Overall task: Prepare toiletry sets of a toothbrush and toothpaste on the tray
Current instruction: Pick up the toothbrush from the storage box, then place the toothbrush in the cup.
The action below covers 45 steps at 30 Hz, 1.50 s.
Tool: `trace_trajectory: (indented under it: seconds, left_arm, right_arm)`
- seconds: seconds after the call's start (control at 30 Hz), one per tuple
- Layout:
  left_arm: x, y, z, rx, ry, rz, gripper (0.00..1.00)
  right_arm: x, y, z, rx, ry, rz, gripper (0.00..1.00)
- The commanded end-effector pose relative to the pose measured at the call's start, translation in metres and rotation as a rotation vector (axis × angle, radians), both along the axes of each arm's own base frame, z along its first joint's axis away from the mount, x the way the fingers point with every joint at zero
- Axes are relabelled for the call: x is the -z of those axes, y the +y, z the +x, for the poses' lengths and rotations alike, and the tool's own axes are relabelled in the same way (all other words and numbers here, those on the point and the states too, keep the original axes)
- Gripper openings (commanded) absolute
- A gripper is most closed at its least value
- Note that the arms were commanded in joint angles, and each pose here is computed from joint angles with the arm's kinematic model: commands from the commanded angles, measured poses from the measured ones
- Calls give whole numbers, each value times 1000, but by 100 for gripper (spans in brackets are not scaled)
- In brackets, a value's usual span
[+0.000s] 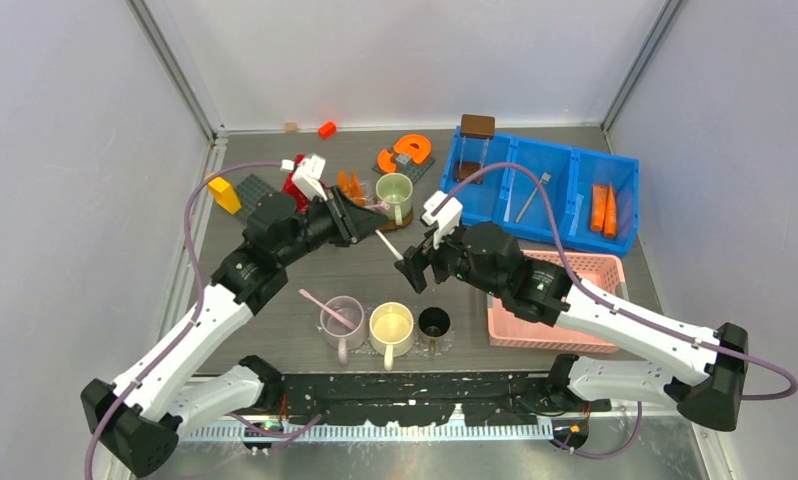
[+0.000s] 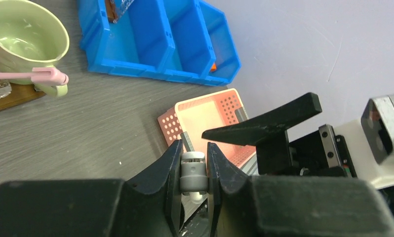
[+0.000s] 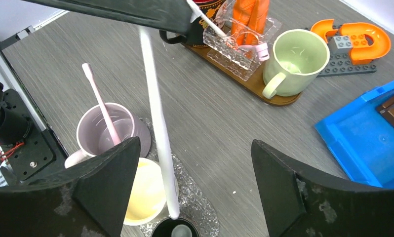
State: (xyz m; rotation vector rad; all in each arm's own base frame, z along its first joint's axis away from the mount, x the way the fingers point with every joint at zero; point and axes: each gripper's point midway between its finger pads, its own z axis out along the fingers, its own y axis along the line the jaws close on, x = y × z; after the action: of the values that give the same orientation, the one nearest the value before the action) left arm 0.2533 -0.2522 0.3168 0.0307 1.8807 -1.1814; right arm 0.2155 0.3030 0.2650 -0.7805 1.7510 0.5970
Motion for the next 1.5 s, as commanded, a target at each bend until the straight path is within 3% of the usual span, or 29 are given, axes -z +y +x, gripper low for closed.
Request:
trace_trajectory:
  seconds: [0.0,0.47,1.23,1.47]
  left_arm:
    - [-16,14,-8,-44,-105,-2,0]
    - [21,49,-37,-170,-219,80,0]
    - [95,44,-59,-123,-238,73,0]
    - [106,39,-60,-106,-235,73,16]
  right_arm:
    - [-32,-10,2,57,-53,120,91]
    - [-50,-73,9,322,-105,278,96]
    - [-30,-107,13,459,-108,239,96]
    - [-27,-108,14,469,-108,226,96]
